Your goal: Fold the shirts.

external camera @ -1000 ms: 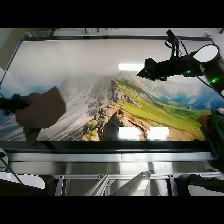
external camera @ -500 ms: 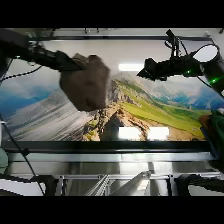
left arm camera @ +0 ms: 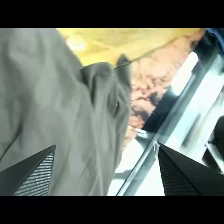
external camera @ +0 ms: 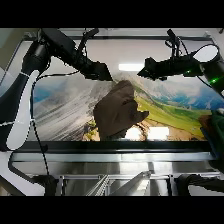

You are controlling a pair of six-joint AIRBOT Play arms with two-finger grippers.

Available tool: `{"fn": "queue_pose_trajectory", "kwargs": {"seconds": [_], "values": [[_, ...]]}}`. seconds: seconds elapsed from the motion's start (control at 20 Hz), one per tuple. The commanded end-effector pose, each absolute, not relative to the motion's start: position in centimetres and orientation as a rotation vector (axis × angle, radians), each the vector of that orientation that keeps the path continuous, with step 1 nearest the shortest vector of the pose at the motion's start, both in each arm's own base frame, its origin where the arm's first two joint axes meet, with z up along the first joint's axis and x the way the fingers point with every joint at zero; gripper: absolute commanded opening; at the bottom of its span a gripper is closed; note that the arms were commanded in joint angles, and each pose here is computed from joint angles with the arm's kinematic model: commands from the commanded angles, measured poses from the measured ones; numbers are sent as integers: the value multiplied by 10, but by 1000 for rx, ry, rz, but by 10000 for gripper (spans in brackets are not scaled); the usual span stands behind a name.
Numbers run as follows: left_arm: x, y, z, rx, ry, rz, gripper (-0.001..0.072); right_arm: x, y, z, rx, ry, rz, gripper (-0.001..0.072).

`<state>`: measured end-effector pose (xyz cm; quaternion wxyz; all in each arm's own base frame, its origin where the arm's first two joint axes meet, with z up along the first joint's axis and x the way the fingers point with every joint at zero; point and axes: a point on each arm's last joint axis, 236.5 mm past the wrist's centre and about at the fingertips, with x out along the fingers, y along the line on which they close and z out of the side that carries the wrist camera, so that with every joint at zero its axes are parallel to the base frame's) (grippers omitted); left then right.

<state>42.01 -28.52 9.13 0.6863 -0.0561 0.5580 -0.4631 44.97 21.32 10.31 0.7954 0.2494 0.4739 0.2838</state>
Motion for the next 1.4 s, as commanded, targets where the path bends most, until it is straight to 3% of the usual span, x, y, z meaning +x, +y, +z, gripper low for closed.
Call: {"fn": "queue_pose_trajectory", "kwargs": {"seconds": [0.0,0.1,0.25,0.35,0.4,0.45,0.5,0.6,0.85,0.95,1.0,1.05,1.1,1.15,1.2,1.35], "values": [[419,-259,84,-163,1350,-959,718,453,209,103,548,1015,595,21],[410,-231,70,-224,1450,-908,718,439,179,83,498,1122,538,18],[372,-189,19,-361,1612,-820,718,388,69,16,270,1410,252,17],[341,-173,-18,-486,1694,-729,718,357,49,-14,325,1497,226,22],[331,-170,-33,-529,1704,-706,717,349,52,-29,380,1508,240,203],[325,-172,-43,-581,1689,-706,718,352,59,-38,427,1486,264,675],[323,-178,-49,-633,1669,-710,718,357,68,-47,459,1465,289,691],[327,-189,-60,-713,1631,-683,717,362,83,-67,514,1484,300,684],[325,-217,-82,-662,1675,-708,698,351,138,-96,566,1578,449,662],[333,-229,-83,-632,1670,-735,697,349,160,-95,571,1567,525,423],[340,-235,-82,-615,1655,-749,640,352,168,-92,591,1552,550,411],[348,-240,-80,-598,1632,-757,412,356,176,-87,630,1532,569,410],[356,-246,-77,-581,1610,-767,198,360,182,-81,663,1509,593,335],[362,-251,-73,-564,1594,-787,14,362,189,-73,689,1484,632,56],[365,-257,-64,-548,1584,-819,18,363,195,-63,719,1464,674,21],[372,-259,7,-478,1502,-957,17,380,200,11,752,1264,866,19]]}}
